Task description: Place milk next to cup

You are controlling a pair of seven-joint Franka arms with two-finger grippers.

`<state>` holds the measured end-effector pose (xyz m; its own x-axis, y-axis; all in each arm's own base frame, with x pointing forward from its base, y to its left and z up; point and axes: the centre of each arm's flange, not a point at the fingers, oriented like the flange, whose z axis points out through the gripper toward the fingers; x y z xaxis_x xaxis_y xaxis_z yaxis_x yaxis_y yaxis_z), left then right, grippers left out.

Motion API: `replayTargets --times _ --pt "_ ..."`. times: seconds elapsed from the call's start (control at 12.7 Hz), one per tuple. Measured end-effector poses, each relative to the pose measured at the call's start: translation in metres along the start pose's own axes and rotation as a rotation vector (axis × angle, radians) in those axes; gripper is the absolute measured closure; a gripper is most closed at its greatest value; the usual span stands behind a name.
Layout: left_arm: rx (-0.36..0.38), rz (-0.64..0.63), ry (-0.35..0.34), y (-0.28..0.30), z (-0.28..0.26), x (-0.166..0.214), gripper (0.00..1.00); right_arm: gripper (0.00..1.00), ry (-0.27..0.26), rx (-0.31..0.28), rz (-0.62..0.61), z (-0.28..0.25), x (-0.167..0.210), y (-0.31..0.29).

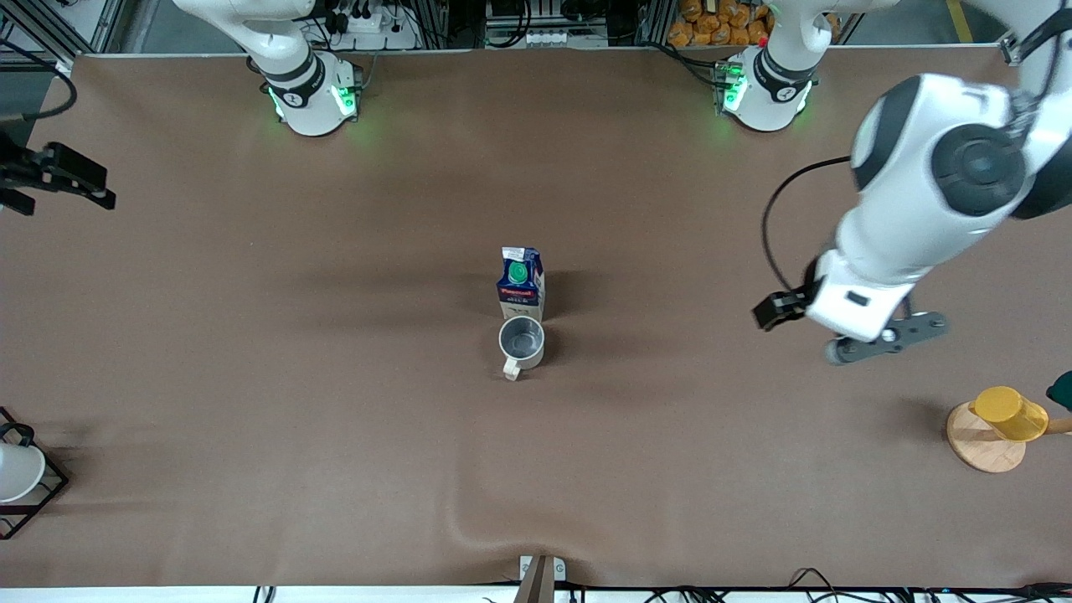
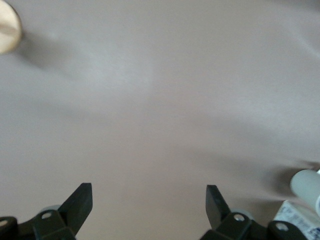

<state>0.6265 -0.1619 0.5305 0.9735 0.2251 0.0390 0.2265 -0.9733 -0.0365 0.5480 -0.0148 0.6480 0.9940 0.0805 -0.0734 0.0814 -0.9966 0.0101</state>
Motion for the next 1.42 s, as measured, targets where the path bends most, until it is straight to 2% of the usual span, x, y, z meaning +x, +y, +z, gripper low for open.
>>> replayTargets --times 0.16,0.31,0.71,0.94,1.42 --pt "0.009 0.086 0.021 -0.032 -0.027 0.000 0.00 0.00 -0.009 0.001 -0.002 0.011 0.003 -0.001" --pt "0.018 0.138 0.033 -0.058 -0.055 -0.007 0.00 0.00 0.005 -0.002 -0.011 0.021 0.004 -0.006" --pt "-0.037 0.289 0.034 -0.092 -0.101 -0.029 0.00 0.00 0.015 -0.003 -0.007 0.020 -0.002 -0.010" --pt "-0.025 0.301 0.020 -0.099 -0.104 -0.040 0.00 0.00 0.019 -0.003 0.058 0.018 -0.003 -0.011" --pt "-0.028 0.278 -0.031 -0.120 -0.093 -0.042 0.00 0.00 0.008 0.033 0.043 0.017 -0.006 -0.021"
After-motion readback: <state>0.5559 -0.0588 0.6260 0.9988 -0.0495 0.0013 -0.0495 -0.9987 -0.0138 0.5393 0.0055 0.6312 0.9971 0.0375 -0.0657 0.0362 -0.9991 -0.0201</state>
